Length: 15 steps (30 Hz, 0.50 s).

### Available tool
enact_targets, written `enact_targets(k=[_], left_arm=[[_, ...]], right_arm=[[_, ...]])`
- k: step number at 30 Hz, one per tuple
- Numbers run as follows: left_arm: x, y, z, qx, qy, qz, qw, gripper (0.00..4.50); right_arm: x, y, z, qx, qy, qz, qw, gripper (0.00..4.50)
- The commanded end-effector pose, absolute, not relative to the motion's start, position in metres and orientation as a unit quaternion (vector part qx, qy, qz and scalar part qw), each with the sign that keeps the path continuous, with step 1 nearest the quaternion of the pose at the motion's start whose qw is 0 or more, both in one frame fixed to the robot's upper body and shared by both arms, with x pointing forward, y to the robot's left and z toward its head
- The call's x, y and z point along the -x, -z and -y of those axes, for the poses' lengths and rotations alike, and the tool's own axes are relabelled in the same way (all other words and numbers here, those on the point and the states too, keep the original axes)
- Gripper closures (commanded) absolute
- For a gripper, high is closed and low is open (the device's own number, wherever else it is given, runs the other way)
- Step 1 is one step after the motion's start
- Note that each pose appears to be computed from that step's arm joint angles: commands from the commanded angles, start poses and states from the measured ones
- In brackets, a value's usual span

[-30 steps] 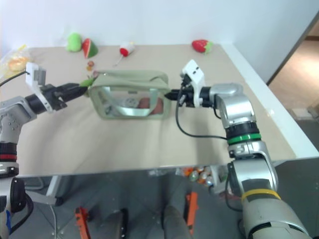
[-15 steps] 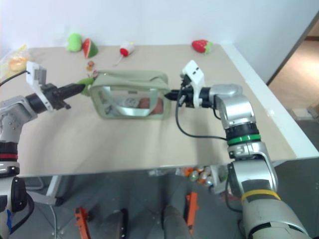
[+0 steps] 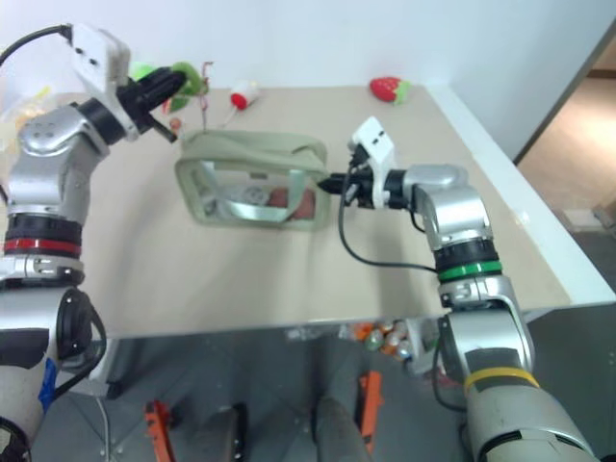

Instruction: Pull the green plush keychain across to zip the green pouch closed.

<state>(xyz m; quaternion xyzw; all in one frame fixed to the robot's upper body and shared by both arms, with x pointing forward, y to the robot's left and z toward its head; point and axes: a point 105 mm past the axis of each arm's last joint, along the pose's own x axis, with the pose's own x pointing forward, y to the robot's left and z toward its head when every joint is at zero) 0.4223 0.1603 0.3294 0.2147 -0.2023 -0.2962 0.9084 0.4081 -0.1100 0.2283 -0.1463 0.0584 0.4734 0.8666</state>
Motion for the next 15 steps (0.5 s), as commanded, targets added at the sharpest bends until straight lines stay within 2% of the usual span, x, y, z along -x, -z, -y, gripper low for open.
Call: enact_targets(k=[1,6,9,15], left_arm=[[-0.411,-0.34,-0.131,-0.293,0.345,0.233,0.861,4.47],[-0.406,-0.327,-0.104,-0.342,0.399,0.227,0.82,4.47],[-0.405,-0.328,-0.099,-0.329,0.41,0.23,0.819,4.47],[-0.408,-0.342,-0.114,-0.28,0.388,0.236,0.846,2.54]], right_arm=[[-0.404,-0.235,0.109,0.145,-0.477,-0.044,0.866,4.5],[-0.403,-0.235,0.111,0.143,-0.472,-0.044,0.869,4.5],[-0.403,-0.235,0.112,0.142,-0.469,-0.045,0.87,4.5],[-0.404,-0.234,0.112,0.141,-0.468,-0.045,0.871,4.5]])
